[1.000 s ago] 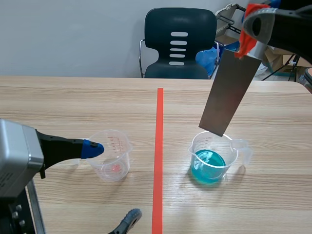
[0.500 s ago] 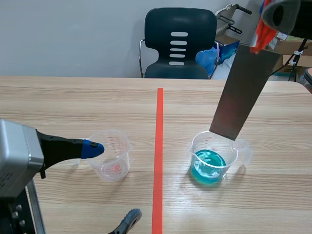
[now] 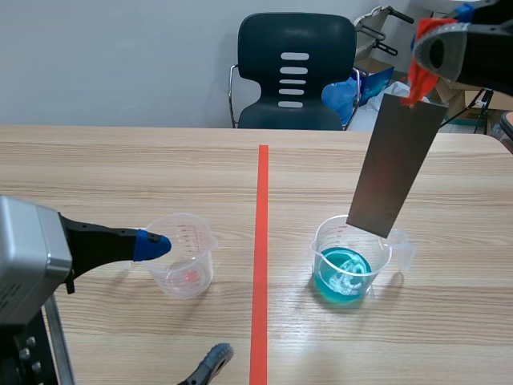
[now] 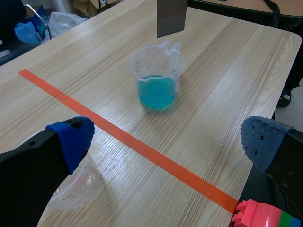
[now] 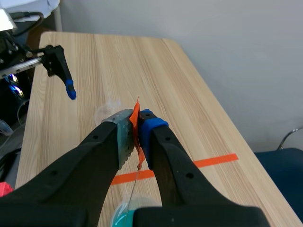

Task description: Do the redox reaction experiment

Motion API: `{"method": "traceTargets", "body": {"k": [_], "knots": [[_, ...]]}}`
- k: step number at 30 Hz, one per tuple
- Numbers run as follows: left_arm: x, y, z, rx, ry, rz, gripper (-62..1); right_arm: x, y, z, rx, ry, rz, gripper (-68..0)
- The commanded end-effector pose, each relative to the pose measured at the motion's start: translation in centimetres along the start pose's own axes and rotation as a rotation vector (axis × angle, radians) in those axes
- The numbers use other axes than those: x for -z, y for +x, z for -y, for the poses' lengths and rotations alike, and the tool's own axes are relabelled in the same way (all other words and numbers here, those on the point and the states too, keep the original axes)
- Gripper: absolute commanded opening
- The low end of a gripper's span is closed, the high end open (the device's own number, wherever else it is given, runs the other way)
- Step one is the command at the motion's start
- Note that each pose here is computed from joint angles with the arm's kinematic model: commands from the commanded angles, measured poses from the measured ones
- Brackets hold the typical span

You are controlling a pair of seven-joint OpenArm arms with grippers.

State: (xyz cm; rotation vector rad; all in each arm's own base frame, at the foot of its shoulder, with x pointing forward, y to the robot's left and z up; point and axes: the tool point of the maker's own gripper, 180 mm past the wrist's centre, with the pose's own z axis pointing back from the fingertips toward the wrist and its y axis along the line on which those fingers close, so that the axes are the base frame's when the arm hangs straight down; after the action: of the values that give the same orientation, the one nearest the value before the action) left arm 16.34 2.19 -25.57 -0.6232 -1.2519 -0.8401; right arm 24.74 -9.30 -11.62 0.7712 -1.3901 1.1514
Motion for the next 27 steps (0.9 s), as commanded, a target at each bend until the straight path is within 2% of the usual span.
{"method": "traceTargets", "body": {"k": [1,27], "knots": [[0.0,0.7,0.1,-0.003,0.002,0.025,1.4,0.0,0.8,0.8,-0.015,-0.021,0.027,-66.7],[0.0,0.7,0.1,-0.003,0.002,0.025,1.4,0.2,-2.3,2.6,0.022,-0.086,-0.031,-66.7]]}}
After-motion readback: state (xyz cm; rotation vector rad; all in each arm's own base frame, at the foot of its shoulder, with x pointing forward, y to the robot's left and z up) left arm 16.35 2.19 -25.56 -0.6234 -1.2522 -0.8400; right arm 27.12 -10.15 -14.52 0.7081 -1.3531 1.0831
